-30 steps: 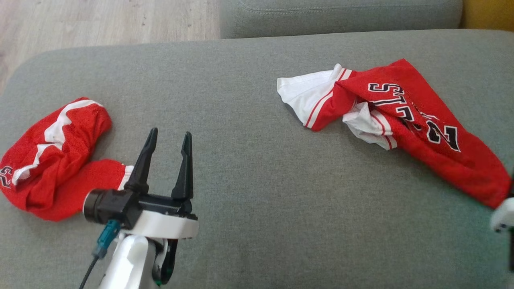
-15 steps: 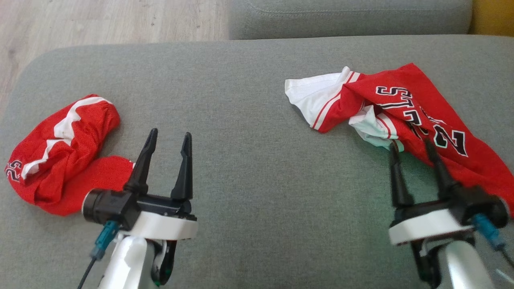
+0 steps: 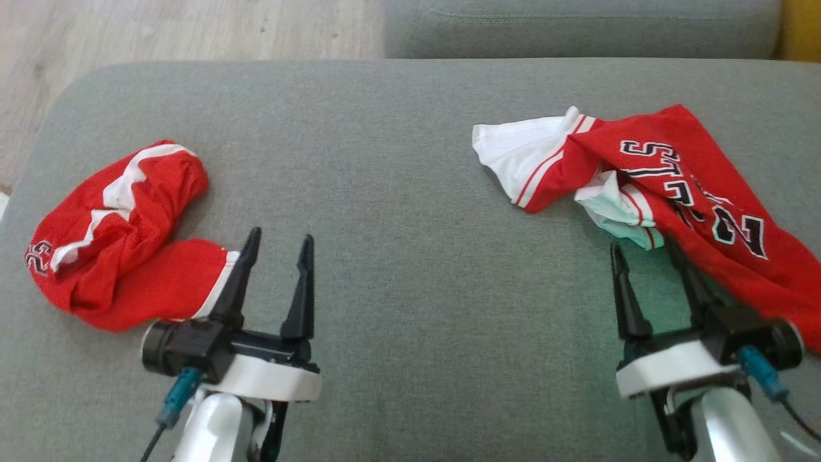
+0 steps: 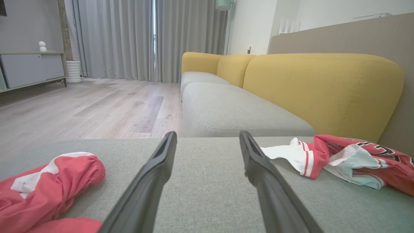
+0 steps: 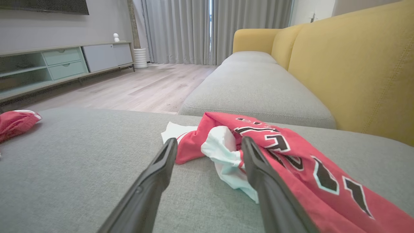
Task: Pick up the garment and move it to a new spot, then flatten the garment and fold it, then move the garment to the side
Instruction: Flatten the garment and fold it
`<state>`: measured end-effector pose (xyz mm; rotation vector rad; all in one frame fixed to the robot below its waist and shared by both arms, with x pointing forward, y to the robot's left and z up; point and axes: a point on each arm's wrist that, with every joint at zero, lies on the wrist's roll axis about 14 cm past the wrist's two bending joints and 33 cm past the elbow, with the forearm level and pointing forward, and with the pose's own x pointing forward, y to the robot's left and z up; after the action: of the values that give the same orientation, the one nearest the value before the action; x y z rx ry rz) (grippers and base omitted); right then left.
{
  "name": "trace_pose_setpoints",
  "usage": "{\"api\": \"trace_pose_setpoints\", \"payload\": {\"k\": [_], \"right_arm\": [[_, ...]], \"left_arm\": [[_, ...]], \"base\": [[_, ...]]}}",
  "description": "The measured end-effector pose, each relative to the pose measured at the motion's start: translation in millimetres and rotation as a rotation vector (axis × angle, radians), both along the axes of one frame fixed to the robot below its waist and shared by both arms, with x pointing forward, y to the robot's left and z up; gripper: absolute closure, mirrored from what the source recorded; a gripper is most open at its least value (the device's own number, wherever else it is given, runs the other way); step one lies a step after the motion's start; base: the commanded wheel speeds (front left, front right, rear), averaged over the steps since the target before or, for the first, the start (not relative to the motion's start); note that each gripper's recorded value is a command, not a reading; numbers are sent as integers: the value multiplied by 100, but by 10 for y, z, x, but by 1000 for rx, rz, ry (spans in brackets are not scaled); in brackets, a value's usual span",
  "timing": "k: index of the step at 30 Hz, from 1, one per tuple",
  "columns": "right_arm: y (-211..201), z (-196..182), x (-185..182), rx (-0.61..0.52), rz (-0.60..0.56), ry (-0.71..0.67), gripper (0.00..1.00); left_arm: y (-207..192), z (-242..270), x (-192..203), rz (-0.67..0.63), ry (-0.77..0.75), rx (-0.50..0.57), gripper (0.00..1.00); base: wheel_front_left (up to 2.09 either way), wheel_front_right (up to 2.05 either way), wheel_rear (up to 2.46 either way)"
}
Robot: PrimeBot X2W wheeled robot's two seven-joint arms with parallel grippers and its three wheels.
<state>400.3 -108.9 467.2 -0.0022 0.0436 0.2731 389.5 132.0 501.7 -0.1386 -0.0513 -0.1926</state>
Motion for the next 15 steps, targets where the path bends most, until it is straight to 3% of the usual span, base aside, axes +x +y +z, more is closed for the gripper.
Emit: {"api": "trace_pose_setpoints", "payload": {"k": [6,15], "right_arm": [[42,-67,286,-84,14,37,0],[141,-499,639,-182,38,220,0]], "left_arm": [[29,-105,-13,9,32,4,0],[96,-214,41,27,67,-1,0]], "base": [[0,0,0],[0,0,0]]}}
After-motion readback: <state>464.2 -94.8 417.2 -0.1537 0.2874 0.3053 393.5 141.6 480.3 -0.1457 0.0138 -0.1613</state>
